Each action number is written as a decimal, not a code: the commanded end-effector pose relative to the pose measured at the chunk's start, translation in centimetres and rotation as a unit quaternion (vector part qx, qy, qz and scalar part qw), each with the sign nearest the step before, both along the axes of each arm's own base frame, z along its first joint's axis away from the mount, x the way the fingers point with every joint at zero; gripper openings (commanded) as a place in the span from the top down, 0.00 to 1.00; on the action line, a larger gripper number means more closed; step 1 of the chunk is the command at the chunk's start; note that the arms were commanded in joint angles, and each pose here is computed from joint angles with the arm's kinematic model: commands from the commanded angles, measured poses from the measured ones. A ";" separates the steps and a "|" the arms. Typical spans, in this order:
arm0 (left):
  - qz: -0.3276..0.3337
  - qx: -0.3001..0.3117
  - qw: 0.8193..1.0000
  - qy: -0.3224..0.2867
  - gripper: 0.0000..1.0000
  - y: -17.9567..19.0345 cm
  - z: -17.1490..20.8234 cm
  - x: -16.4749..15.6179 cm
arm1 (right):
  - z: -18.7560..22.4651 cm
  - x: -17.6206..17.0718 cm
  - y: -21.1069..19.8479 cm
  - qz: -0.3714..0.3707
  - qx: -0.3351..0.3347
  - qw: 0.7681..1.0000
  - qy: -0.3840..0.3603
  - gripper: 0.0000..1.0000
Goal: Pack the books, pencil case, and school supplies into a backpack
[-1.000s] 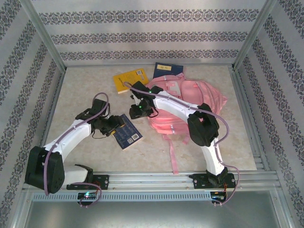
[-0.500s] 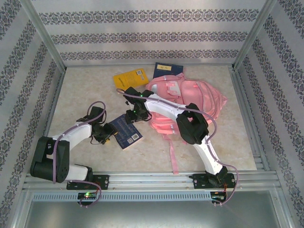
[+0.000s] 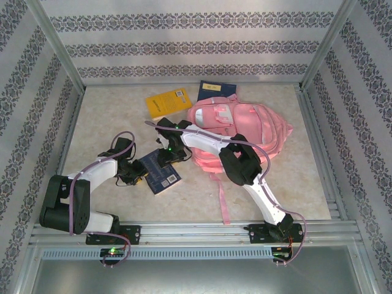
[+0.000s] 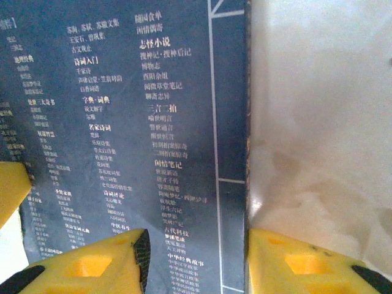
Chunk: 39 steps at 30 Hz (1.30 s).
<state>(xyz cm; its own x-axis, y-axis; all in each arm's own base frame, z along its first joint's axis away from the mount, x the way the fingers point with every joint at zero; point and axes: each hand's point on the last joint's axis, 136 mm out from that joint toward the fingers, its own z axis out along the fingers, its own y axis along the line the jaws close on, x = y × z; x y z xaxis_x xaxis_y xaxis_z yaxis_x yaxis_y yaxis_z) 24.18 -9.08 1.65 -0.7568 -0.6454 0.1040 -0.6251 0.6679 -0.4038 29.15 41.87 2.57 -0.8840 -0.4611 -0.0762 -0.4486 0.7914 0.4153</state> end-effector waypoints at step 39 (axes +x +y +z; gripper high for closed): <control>-0.107 -0.294 0.900 -0.303 0.19 -9.3 15.5 5.2 | 16.0 -3.2 -5.9 -0.078 0.272 0.959 0.017 0.98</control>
<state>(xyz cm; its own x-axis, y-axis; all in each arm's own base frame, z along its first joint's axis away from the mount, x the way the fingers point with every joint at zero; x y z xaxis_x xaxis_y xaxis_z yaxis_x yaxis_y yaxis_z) 28.22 -15.31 11.09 -0.8534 -0.5210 -0.0162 -0.2797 0.4839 -0.8292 26.82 36.86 16.53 -0.9532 -0.2159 -0.2116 -0.2991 0.5725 0.7634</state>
